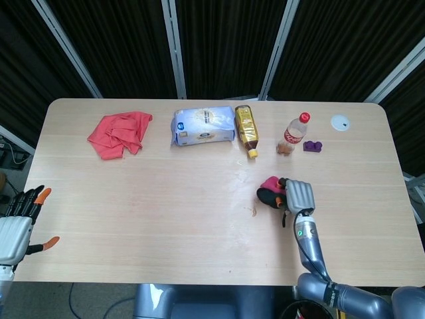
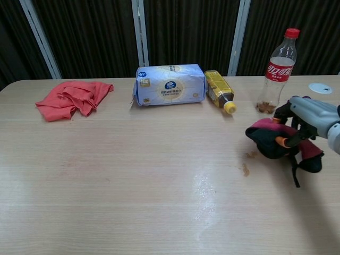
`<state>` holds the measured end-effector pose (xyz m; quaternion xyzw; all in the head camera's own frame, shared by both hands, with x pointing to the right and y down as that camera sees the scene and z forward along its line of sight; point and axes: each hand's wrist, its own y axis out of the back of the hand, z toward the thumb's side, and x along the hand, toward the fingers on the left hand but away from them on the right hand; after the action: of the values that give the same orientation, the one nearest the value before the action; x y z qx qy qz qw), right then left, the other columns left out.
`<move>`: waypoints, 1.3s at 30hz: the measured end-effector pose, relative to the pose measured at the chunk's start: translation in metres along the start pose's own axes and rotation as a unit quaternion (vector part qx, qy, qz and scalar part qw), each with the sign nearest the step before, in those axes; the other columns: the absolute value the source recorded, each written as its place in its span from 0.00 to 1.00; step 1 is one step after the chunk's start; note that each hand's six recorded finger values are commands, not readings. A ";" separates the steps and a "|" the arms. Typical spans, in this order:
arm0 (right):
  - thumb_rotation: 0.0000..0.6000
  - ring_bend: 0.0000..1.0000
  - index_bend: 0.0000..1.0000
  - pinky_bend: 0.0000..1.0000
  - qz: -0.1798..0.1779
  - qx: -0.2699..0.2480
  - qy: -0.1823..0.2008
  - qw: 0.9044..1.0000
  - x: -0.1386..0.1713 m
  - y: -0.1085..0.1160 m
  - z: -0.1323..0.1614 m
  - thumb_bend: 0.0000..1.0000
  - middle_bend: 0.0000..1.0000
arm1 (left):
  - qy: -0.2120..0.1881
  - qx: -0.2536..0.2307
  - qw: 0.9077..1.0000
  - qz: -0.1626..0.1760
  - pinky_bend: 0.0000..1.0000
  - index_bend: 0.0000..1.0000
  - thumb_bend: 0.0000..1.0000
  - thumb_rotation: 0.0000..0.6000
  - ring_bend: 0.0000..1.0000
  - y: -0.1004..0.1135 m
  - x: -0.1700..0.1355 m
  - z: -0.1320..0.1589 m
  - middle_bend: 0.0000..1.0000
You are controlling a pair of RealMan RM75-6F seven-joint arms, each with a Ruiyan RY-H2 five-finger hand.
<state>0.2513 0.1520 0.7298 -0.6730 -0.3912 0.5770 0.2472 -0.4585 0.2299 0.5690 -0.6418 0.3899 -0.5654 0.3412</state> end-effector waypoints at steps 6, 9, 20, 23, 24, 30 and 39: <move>1.00 0.56 0.75 0.76 0.040 -0.018 0.087 0.995 0.035 -0.024 0.068 0.42 0.66 | 0.002 0.001 1.000 0.000 0.00 0.00 0.00 1.00 0.00 0.000 0.000 -0.001 0.00; 1.00 0.56 0.75 0.76 0.053 -0.018 0.107 0.993 0.047 -0.038 0.086 0.43 0.66 | 0.002 0.001 1.000 0.000 0.00 0.00 0.00 1.00 0.00 0.000 0.000 -0.001 0.00; 1.00 0.56 0.75 0.76 0.046 0.043 0.075 0.995 0.028 -0.061 0.061 0.42 0.66 | 0.005 -0.010 1.000 -0.001 0.00 0.00 0.00 1.00 0.00 0.000 0.001 -0.001 0.00; 1.00 0.56 0.75 0.76 0.034 0.058 0.050 0.996 0.015 -0.058 0.044 0.43 0.66 | 0.004 -0.012 1.000 -0.001 0.00 0.00 0.00 1.00 0.00 0.000 0.001 -0.001 0.00; 1.00 0.56 0.75 0.76 0.030 0.062 0.041 0.997 0.010 -0.056 0.037 0.42 0.66 | 0.004 -0.012 1.000 -0.001 0.00 0.00 0.00 1.00 0.00 0.000 0.001 -0.001 0.00; 1.00 0.56 0.75 0.76 0.003 0.085 -0.011 0.996 -0.013 -0.035 -0.005 0.42 0.66 | 0.002 -0.013 1.000 -0.001 0.00 0.00 0.00 1.00 0.00 0.000 0.000 0.000 0.00; 1.00 0.56 0.75 0.76 -0.033 0.111 -0.094 0.989 -0.029 0.013 -0.077 0.43 0.66 | -0.002 -0.012 1.000 0.000 0.00 0.00 0.00 1.00 0.00 0.000 0.000 0.002 0.00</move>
<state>0.3280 0.1296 0.7529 -0.5705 -0.3683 0.6692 0.3017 -0.4565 0.2301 0.5683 -0.6469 0.3959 -0.5594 0.3345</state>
